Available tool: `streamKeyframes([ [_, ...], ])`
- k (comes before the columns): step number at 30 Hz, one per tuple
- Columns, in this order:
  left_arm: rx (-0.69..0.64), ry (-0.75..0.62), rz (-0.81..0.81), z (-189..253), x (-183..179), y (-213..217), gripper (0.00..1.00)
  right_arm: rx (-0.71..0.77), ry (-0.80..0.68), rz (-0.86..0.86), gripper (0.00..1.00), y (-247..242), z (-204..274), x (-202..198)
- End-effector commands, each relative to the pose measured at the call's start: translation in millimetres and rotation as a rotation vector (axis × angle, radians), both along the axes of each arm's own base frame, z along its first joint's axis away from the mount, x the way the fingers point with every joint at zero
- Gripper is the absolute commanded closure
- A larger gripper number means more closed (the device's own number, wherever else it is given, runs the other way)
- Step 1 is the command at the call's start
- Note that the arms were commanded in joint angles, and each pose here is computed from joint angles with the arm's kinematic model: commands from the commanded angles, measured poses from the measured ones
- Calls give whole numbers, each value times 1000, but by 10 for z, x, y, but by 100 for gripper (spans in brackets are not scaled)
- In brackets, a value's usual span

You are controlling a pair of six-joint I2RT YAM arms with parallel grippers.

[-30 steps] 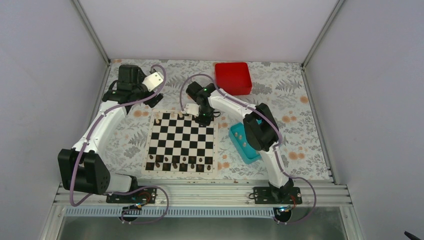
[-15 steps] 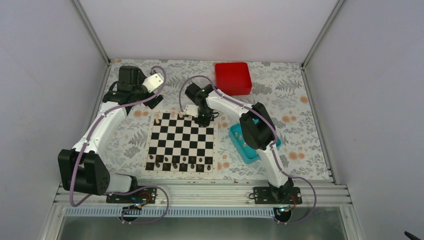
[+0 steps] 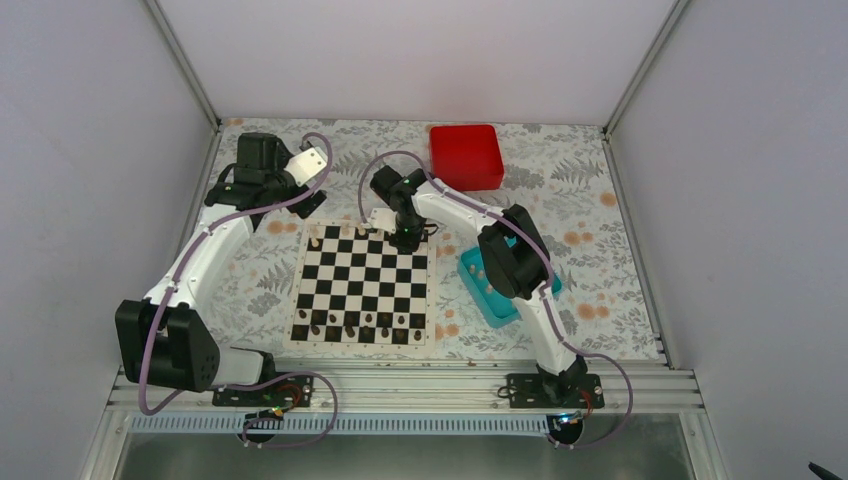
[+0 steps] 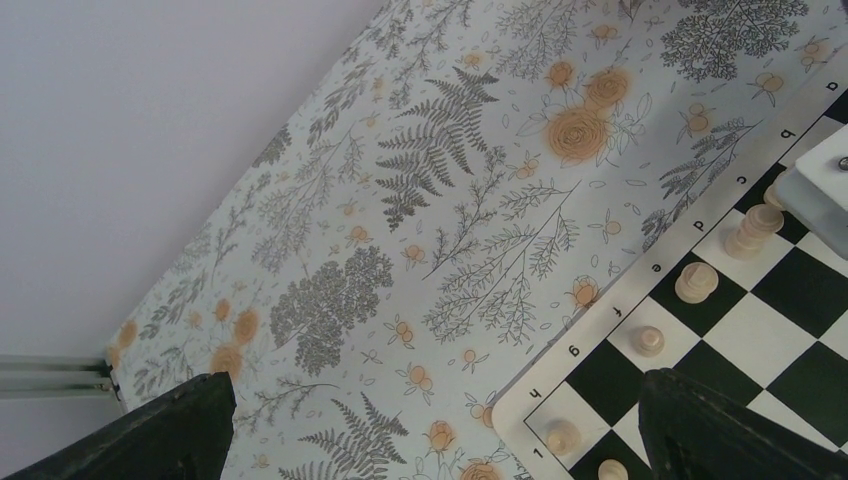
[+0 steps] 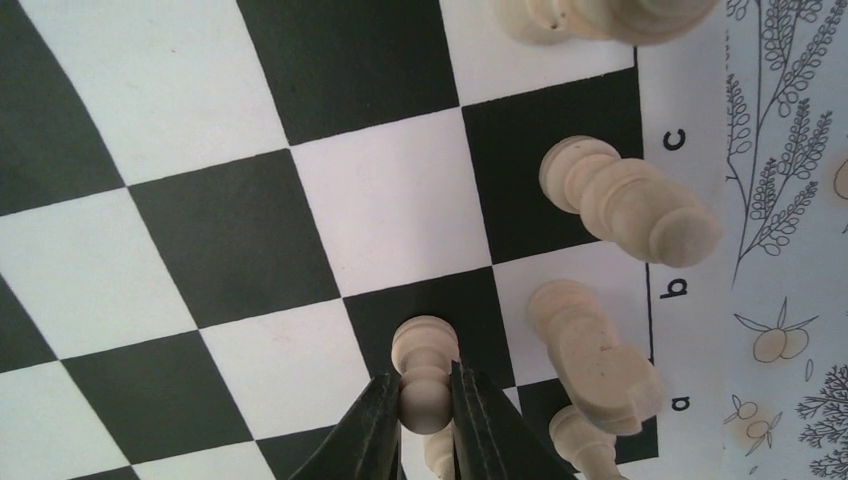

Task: Set up the chess pieces on the board
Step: Place the chess piece on the chessboard, then pick up the chess piece from the storage box.

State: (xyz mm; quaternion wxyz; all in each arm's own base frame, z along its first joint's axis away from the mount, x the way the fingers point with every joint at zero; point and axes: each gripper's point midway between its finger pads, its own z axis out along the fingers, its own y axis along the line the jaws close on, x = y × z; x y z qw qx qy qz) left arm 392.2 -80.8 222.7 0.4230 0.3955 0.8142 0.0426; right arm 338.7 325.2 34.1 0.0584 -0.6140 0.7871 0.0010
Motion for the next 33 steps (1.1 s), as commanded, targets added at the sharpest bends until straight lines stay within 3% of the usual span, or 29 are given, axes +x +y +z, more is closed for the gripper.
streamKeyframes([
  [1, -11, -26, -13, 66, -29, -6, 0, 1, -23, -14, 85, -13, -9, 102],
  [6, -12, -21, -14, 67, -37, -7, 0, 4, -21, -16, 75, -21, 9, 93],
  [11, -9, -16, -16, 66, -57, -4, 0, 24, -18, -15, 73, -13, 112, 61],
  [19, 3, -25, -17, 116, -79, 11, 0, 124, -35, -2, 69, -100, 819, -174],
  [27, -7, -26, -22, 156, -64, -11, 0, 163, -109, -139, 61, -887, 1291, -218],
  [33, -16, -32, -23, 195, -15, -24, 0, 124, -117, -305, 55, -1789, 1077, -275],
])
